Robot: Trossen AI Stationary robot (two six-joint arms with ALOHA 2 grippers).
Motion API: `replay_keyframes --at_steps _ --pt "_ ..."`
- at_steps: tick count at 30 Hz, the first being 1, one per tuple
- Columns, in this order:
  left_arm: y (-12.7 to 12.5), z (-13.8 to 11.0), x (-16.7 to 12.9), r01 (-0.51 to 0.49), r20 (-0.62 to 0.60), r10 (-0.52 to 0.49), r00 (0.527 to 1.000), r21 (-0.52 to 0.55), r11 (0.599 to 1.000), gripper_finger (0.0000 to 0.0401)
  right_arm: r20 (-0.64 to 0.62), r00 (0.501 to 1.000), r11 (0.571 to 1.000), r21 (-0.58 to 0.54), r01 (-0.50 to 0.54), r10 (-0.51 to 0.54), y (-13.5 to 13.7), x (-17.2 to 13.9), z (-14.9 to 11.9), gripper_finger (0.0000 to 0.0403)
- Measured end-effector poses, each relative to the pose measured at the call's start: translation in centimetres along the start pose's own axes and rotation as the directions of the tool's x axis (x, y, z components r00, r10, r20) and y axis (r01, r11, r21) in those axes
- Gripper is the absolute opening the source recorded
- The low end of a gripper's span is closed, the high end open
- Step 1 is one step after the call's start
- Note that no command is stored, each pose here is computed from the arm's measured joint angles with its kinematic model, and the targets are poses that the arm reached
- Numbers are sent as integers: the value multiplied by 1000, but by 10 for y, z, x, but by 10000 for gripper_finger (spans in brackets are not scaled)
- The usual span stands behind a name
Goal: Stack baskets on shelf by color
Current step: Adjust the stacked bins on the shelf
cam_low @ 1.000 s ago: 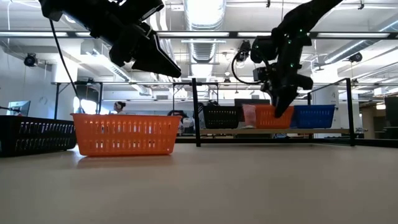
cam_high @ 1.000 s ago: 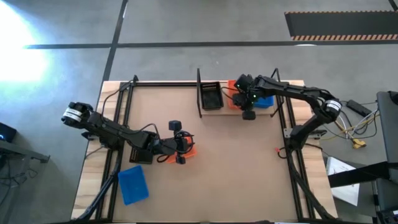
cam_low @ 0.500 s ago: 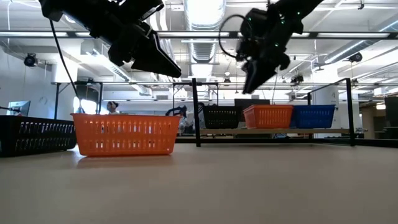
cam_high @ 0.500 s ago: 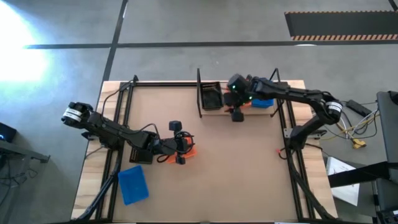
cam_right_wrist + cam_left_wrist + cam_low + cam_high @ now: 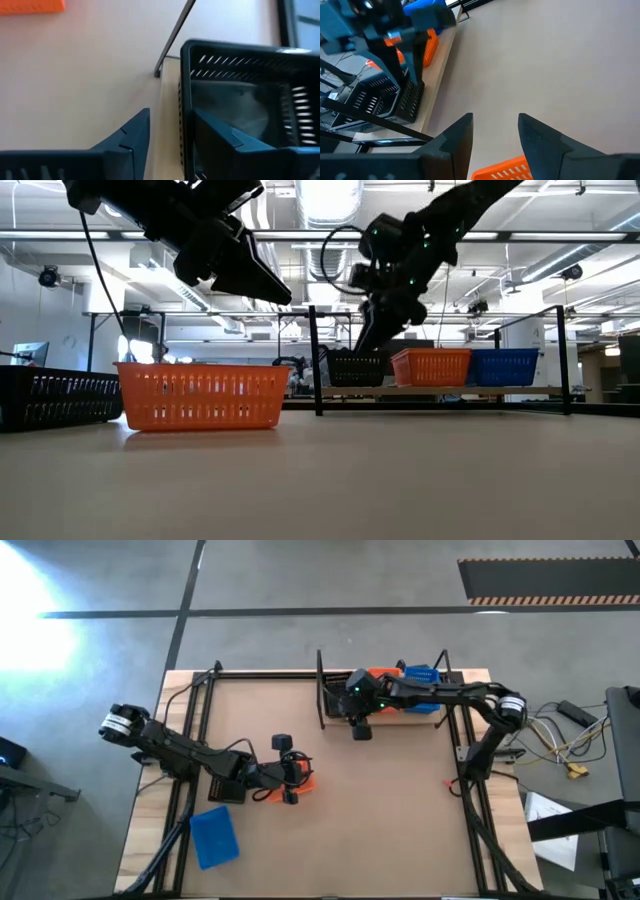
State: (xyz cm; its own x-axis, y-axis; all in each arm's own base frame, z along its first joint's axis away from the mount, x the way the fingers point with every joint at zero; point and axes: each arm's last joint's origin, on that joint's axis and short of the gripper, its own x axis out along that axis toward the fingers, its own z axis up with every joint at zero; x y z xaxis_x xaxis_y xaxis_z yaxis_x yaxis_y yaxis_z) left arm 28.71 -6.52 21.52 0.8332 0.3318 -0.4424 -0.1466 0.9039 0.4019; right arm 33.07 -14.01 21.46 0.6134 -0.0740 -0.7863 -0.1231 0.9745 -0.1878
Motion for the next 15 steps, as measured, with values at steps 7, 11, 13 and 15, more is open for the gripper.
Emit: replay_keyframes --at_steps 7,11,13,15 --pt "0 0 0 1 0 -1 1000 0 1000 141 -52 999 1000 18 14 -13 -3 13 -7 85" --pt "0 0 0 1 0 -1 1000 -1 1000 141 -60 997 998 44 46 -44 -7 9 -8 36" --pt "0 0 0 1 0 -1 1000 -1 1000 141 -53 997 996 72 58 -54 -10 7 -9 17" --pt "0 0 0 1 0 -1 1000 -1 1000 141 -52 997 992 109 69 -64 -14 5 -11 13"
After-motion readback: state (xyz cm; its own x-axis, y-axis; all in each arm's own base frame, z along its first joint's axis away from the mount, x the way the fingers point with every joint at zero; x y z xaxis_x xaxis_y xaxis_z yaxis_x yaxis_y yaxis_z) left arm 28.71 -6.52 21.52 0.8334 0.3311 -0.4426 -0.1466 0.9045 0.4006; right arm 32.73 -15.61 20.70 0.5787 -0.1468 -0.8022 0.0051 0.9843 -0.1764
